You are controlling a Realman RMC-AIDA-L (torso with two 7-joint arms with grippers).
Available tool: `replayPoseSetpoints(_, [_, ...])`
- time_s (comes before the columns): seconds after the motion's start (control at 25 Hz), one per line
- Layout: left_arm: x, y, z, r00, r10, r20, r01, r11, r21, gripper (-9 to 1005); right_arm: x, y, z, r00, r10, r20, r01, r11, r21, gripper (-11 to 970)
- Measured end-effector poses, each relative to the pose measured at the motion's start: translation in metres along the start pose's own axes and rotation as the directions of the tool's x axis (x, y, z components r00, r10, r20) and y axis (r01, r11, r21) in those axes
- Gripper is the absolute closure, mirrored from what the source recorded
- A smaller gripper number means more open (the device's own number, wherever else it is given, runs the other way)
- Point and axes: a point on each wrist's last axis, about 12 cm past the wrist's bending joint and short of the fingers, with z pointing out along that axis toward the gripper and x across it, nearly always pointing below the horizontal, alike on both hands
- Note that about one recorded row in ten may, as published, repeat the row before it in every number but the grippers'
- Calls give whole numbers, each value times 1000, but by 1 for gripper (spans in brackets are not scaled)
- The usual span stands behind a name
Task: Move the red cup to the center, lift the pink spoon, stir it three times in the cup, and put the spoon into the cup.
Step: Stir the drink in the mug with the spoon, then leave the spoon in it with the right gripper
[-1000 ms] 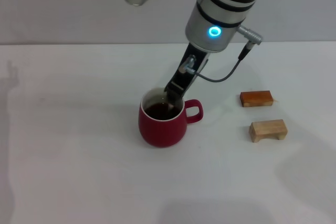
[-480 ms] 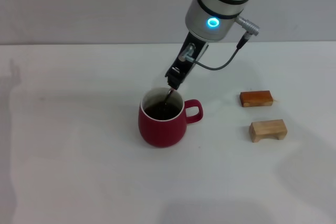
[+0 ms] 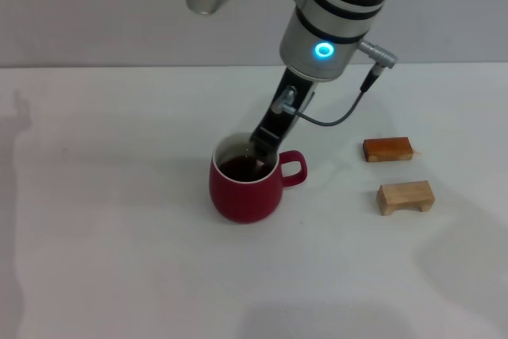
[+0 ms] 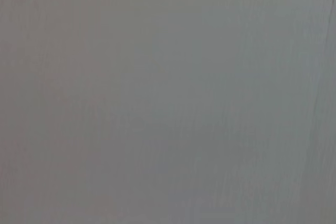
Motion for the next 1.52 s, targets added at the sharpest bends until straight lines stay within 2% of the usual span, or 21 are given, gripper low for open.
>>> replayPoseSetpoints(0.28, [0, 1, -1, 1000, 1, -1, -1, 1000, -2, 420, -5, -4, 0, 999, 11, 44, -13, 1000, 28, 823])
replayPoseSetpoints(0.52, [1, 1, -1, 1000, 0, -2, 0, 1000, -3, 421, 2, -12, 0, 1000, 25, -7, -25, 996, 88, 823])
replayPoseSetpoints(0.68, [1, 1, -1, 1000, -1, -2, 1, 1000, -4, 421, 4, -9, 1, 999, 23, -35, -20, 997, 72, 823])
replayPoseSetpoints(0.84, [1, 1, -1, 1000, -2, -1, 2, 1000, -4, 420, 2, -2, 1, 1000, 11, -18, -10, 1000, 13, 823])
replayPoseSetpoints(0.96, [1, 1, -1, 1000, -2, -1, 2, 1000, -4, 420, -1, -2, 1, 1000, 9, 4, -9, 1000, 14, 823])
replayPoseSetpoints(1.12, [1, 2, -2, 1000, -2, 0, 2, 1000, -4, 421, -4, -10, 2, 999, 24, 40, -27, 997, 71, 823])
replayPoseSetpoints(1.32, [1, 1, -1, 1000, -3, 1, 3, 1000, -3, 420, 0, -16, 1, 999, 37, -3, -36, 992, 124, 823])
replayPoseSetpoints(1.52, [0, 0, -1, 1000, -3, 0, 3, 1000, -2, 420, 1, -9, 2, 999, 20, -28, -17, 997, 81, 823])
